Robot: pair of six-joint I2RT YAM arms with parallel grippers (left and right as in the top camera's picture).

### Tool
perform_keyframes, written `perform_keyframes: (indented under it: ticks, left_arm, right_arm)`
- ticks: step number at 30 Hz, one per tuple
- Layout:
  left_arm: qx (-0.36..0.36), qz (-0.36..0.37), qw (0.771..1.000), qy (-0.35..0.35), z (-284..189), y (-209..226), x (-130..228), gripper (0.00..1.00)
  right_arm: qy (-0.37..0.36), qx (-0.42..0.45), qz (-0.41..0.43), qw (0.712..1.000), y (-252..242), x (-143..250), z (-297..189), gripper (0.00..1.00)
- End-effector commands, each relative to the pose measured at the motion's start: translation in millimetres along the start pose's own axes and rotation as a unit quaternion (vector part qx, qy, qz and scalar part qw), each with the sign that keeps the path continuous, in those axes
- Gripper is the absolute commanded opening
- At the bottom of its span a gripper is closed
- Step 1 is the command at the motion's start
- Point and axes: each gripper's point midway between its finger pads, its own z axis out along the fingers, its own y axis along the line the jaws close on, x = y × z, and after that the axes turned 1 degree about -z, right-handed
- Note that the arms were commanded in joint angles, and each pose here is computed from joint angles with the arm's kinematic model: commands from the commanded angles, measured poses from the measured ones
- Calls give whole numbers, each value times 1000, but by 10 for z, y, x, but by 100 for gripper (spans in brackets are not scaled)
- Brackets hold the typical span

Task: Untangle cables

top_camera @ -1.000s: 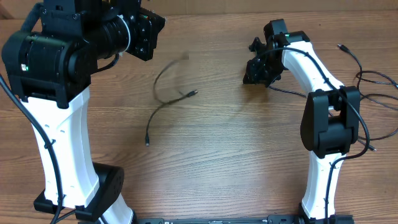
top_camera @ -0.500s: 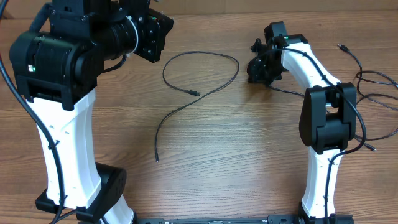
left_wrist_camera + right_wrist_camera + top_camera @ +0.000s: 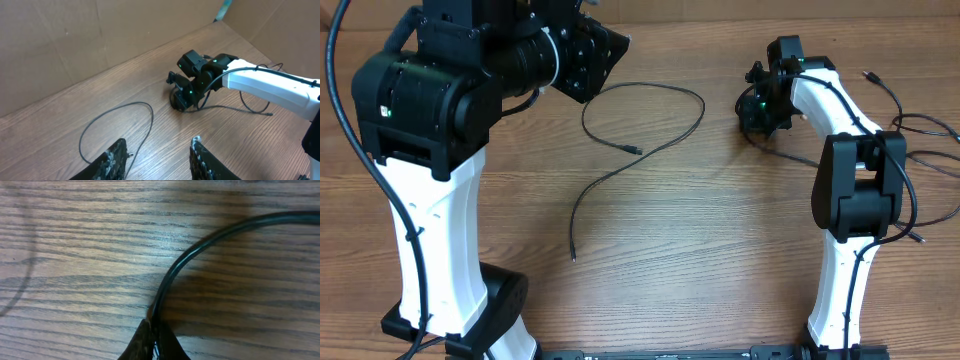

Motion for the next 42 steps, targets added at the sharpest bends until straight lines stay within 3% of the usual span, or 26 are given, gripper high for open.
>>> perform_keyframes:
  ticks: [1,6,12,18,24,25,26,27,29,30,35,42]
  left_arm:
    - [7,-19,1000,20,233,45,43,38]
    - [18,-29,998,50,529,97,137,34]
    - [21,-26,998,52,563,60,145,33]
    - [21,-26,998,53,562,60,151,35]
    - [16,-26,998,57,563,77,170,37]
    - [16,-26,998,57,563,76,171,38]
    - [16,-26,998,57,563,76,169,37]
    - [16,-25,998,57,563,76,167,38]
    - [15,-26,998,57,563,78,167,37]
    - [15,-26,998,57,563,78,167,37]
    - [0,-28,997,66,567,133,215,33]
    - [-57,-55,986,143,884,445,564,19]
  right_arm:
    - [22,32,10,999,-194,90,142,4]
    - [18,56,53,997,-664,112,44,4]
    - [10,65,143,988,-1486,273,-168,4]
    - [-16,79,260,962,-2535,642,-496,4]
    - [-59,56,343,936,-3095,827,-940,5]
    - [-74,33,345,935,-3080,763,-1028,11]
    - [-102,-5,336,936,-3011,616,-1204,54]
    - [-119,-25,319,940,-2946,505,-1360,78]
    - [-161,-44,280,945,-2735,202,-1801,95]
    - [-176,-52,263,947,-2606,80,-1957,100]
    - [-206,-65,119,969,-1398,-407,-2583,100]
    - [-150,-2,-17,989,140,-566,-2277,100]
